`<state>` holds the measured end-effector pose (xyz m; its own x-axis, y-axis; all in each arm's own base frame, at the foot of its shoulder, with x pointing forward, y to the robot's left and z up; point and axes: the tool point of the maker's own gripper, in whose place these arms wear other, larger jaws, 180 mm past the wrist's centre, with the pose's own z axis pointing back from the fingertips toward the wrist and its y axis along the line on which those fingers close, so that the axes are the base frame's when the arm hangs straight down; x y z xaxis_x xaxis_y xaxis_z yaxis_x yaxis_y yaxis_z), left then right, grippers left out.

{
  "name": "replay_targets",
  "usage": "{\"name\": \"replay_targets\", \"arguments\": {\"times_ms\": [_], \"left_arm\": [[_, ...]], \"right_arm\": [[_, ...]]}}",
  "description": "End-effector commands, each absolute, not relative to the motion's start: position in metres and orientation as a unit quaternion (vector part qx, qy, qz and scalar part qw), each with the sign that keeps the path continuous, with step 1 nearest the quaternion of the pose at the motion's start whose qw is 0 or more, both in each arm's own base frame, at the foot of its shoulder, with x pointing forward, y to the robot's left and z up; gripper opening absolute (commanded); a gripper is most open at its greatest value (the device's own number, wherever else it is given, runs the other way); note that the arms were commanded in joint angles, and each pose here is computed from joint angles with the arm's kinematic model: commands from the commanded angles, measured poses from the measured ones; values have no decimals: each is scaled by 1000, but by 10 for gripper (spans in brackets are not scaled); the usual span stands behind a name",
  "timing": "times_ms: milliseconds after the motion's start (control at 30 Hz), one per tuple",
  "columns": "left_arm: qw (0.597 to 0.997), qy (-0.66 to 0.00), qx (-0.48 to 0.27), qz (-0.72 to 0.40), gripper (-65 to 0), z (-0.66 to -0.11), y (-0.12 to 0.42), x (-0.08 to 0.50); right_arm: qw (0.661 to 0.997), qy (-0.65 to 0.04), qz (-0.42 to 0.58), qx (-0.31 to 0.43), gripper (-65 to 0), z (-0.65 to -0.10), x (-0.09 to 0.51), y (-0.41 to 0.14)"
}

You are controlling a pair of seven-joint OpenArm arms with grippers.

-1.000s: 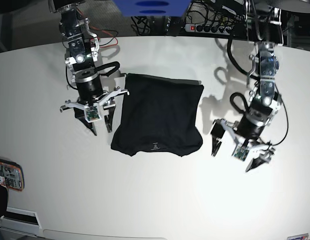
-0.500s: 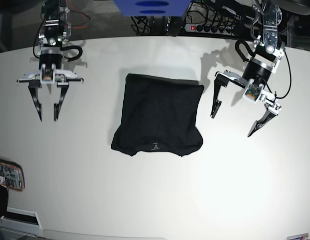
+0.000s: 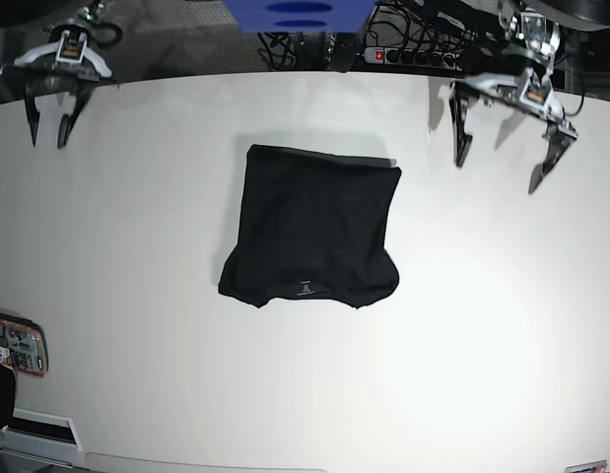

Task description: Fold the T-shirt properly

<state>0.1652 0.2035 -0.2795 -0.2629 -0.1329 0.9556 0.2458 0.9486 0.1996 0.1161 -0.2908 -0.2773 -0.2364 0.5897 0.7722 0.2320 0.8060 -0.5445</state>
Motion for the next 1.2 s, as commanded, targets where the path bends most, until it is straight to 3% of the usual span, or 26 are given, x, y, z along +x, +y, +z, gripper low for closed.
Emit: {"name": "replay_targets", "arguments": {"times_ms": [0,200,467,700,933,1167], "left_arm": [[596,-786,-38,-156,0,-271,205,160],[649,-733,-50,-200,0,-304,192,128],[739,-602,-75,-293,0,-373,192,60],[778,-532,-91,-320,0,-398,205,16],[838,-424,-146,-310,0,-450,197,-59],[858,-378,-206,-279,0,-490,166,-84]], "right_arm": [[549,-770,171,-278,-422,-270,108,-296],[617,-714,184,-276,-422,-306,72,-303],[709,-631,158,-271,-422,-358,13,-319],[756,-582,146,-261,-422,-381,-26,-320],[817,-526,125,-199,-422,-427,-66,-290],[878,-442,101,-154,-422,-462,-127,-266]]}}
